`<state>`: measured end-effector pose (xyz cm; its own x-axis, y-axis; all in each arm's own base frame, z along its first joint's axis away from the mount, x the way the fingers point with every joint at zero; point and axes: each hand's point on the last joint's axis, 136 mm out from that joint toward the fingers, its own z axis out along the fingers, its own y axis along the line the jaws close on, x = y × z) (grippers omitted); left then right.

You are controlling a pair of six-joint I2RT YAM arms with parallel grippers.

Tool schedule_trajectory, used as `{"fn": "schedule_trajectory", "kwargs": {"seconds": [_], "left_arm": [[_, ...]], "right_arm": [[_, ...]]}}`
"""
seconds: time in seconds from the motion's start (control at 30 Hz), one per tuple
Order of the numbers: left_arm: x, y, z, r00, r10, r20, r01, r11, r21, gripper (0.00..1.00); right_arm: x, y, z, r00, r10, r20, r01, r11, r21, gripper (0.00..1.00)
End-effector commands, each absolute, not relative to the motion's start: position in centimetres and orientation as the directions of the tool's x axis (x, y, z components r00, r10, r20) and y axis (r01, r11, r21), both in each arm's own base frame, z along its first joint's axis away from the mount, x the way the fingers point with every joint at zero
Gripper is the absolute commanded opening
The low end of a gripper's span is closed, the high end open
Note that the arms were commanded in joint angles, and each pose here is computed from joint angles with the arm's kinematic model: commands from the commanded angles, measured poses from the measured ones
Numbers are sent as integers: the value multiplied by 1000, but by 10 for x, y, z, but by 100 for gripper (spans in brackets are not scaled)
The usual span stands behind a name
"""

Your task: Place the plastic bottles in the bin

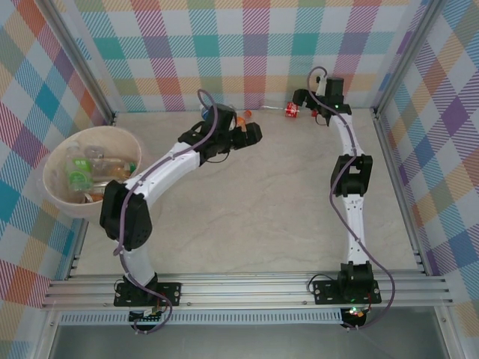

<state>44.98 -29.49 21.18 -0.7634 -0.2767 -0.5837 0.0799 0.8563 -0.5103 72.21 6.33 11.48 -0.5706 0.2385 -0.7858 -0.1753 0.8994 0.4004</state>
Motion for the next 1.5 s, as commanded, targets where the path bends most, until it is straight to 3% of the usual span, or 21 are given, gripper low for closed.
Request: {"fn": "schedule_trajectory", "kwargs": {"seconds": [0.0,0.17,0.4,1.0,1.3,1.47], "left_arm": [[470,-290,199,-726,-268,-633,64,891,-449,100],[499,-294,167,-735,-273,-620,38,898,-439,100],[524,-289,140,-743,-306,-595,-10,894,-447,100],[523,-259,125,-752,-335,-567,-79,900,-428,100],[525,-243,118,-754,-375,-539,-126,888,-442,100],[523,-243,116,-761,-372,-531,-128,890,-438,100]], "right_arm": [[725,67,115,-562,264,-784,-245,852,462,100],[720,83,94,-617,298,-729,-268,791,550,100],[708,103,104,-644,254,-722,-352,739,574,100],[639,164,104,-721,-16,-693,-547,628,554,94],[621,194,86,-636,-279,-719,-636,717,284,94],[631,205,67,-581,-407,-705,-629,774,71,88]]}}
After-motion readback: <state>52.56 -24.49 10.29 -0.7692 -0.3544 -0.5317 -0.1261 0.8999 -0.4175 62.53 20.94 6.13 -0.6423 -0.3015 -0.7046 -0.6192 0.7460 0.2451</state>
